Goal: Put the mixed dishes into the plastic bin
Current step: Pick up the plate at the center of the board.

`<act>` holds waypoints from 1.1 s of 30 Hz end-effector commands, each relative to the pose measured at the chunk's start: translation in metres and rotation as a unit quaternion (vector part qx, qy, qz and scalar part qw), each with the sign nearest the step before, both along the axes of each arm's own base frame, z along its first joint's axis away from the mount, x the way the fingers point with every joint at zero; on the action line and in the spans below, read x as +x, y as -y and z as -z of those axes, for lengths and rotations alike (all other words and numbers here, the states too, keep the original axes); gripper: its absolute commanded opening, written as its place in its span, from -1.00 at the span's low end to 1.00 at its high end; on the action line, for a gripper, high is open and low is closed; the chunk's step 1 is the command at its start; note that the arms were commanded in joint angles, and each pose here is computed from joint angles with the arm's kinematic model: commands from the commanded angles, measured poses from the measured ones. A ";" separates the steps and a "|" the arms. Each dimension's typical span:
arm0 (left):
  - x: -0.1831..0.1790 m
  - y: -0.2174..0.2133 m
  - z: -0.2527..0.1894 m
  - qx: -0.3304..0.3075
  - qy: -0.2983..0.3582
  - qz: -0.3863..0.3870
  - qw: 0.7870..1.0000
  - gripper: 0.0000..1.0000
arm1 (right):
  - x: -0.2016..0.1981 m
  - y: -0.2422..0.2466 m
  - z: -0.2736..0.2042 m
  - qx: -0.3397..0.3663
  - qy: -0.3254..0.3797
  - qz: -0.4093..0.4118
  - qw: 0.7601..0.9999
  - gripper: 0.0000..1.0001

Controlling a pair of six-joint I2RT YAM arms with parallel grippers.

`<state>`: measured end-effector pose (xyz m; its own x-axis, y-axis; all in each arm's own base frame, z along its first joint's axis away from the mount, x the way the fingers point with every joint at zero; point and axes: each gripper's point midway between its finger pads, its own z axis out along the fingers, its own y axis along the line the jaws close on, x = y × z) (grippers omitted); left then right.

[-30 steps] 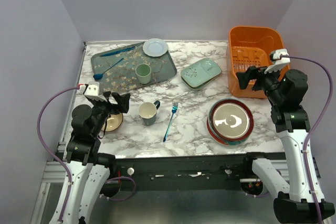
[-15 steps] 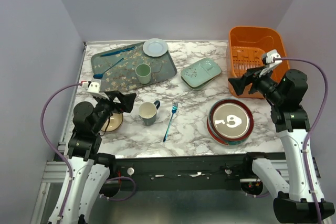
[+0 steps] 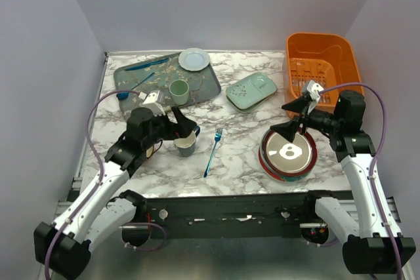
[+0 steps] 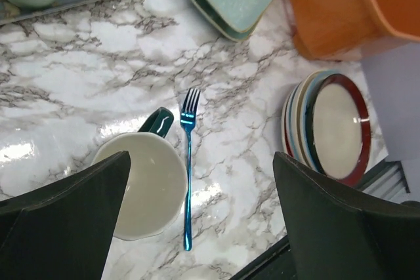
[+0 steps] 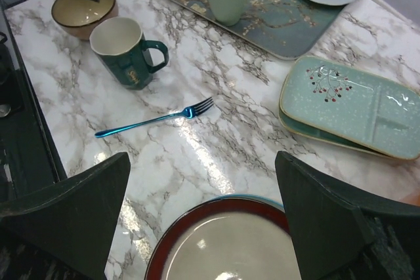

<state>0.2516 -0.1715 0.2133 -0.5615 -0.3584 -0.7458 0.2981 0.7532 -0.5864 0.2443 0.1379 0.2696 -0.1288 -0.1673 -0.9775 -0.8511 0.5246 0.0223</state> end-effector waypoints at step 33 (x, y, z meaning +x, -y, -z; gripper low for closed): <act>0.000 0.219 0.000 0.005 -0.029 0.205 0.978 0.83 | 0.018 0.028 0.057 -0.111 -0.058 0.044 0.991 0.99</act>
<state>0.2414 -0.3394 0.1908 -0.6905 0.0174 -0.7231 0.5358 0.6839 -0.4951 0.2502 0.1192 0.2074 -0.2327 -0.3516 -0.9068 -0.8483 0.5294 0.0124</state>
